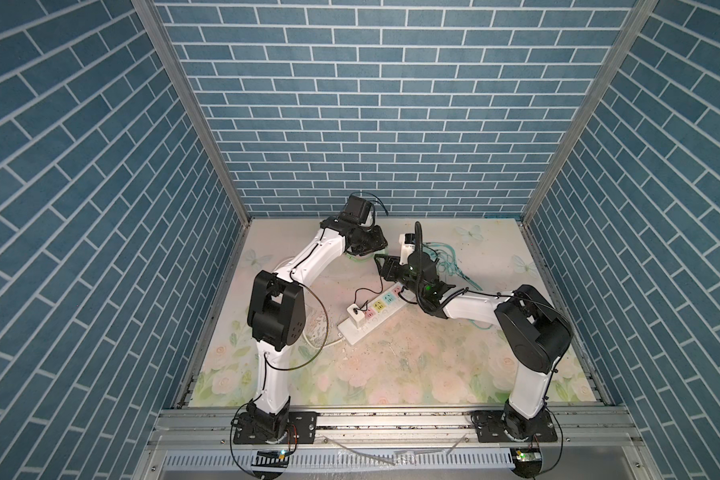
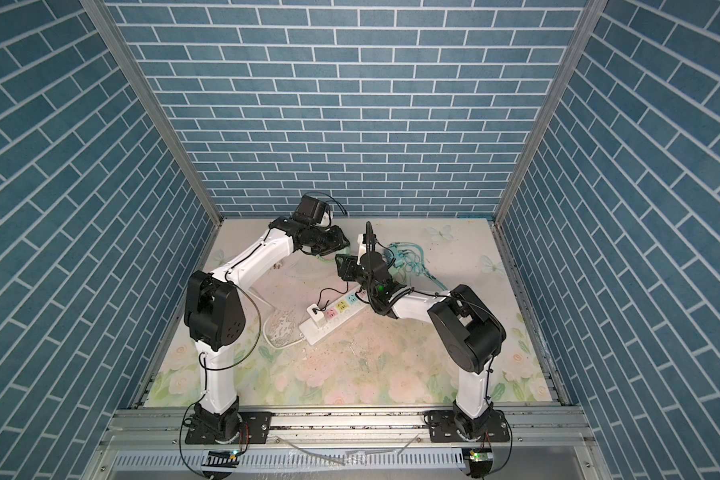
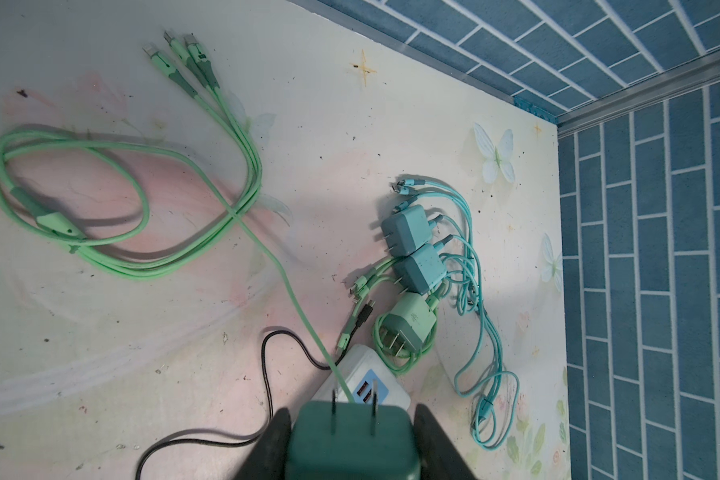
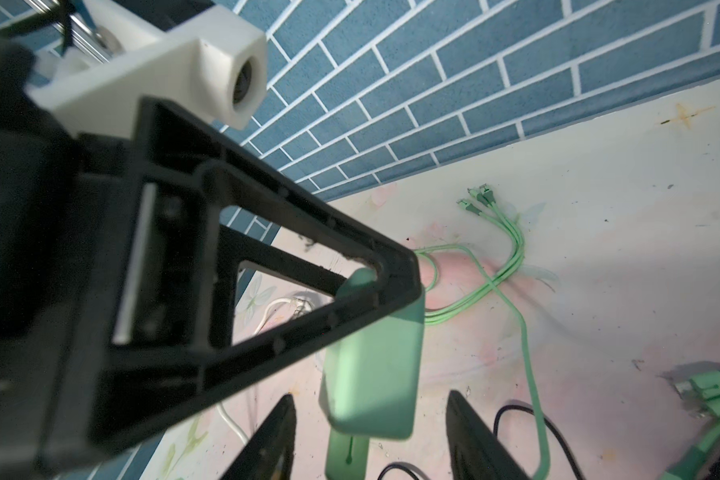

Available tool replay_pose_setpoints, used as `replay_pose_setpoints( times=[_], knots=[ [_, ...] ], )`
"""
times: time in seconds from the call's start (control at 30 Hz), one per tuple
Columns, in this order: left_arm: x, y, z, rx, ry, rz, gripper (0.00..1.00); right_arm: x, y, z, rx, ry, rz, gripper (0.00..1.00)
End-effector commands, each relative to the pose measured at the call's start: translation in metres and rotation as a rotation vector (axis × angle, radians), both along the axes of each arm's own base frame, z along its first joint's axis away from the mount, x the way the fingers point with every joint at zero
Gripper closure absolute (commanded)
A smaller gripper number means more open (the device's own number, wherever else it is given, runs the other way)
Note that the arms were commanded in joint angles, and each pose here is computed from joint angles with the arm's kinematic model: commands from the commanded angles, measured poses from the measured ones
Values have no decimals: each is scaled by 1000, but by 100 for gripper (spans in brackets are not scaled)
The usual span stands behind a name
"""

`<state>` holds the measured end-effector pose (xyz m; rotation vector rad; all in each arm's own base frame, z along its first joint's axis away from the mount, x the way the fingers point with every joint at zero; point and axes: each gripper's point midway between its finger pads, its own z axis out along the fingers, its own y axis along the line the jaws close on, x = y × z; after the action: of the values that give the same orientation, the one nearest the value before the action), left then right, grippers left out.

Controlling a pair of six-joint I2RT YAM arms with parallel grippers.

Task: Insert the plug
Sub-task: 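Close the right gripper around the green charger held by the left gripper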

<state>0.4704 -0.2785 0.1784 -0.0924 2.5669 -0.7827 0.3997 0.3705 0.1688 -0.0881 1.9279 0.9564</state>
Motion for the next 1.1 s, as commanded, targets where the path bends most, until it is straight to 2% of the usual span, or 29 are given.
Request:
replay_pose_setpoints(
  times=[0.0,0.23,0.6,0.8,1.0,1.07],
  knots=[
    [-2,2,19,-33,-31,1,73,10,8,22,17,-65,-9,43],
    [-5,1,17,-48,-25,-1,73,13,12,28,34,-92,-5,44],
    [-6,3,17,-52,-29,5,73,16,20,27,39,-83,13,56],
    [-5,5,19,-54,-34,10,73,14,20,21,50,-66,23,55],
    [-3,7,19,-56,-37,14,73,12,19,20,53,-61,26,62],
    [-3,6,18,-57,-36,13,73,12,19,18,53,-57,25,67]
  ],
)
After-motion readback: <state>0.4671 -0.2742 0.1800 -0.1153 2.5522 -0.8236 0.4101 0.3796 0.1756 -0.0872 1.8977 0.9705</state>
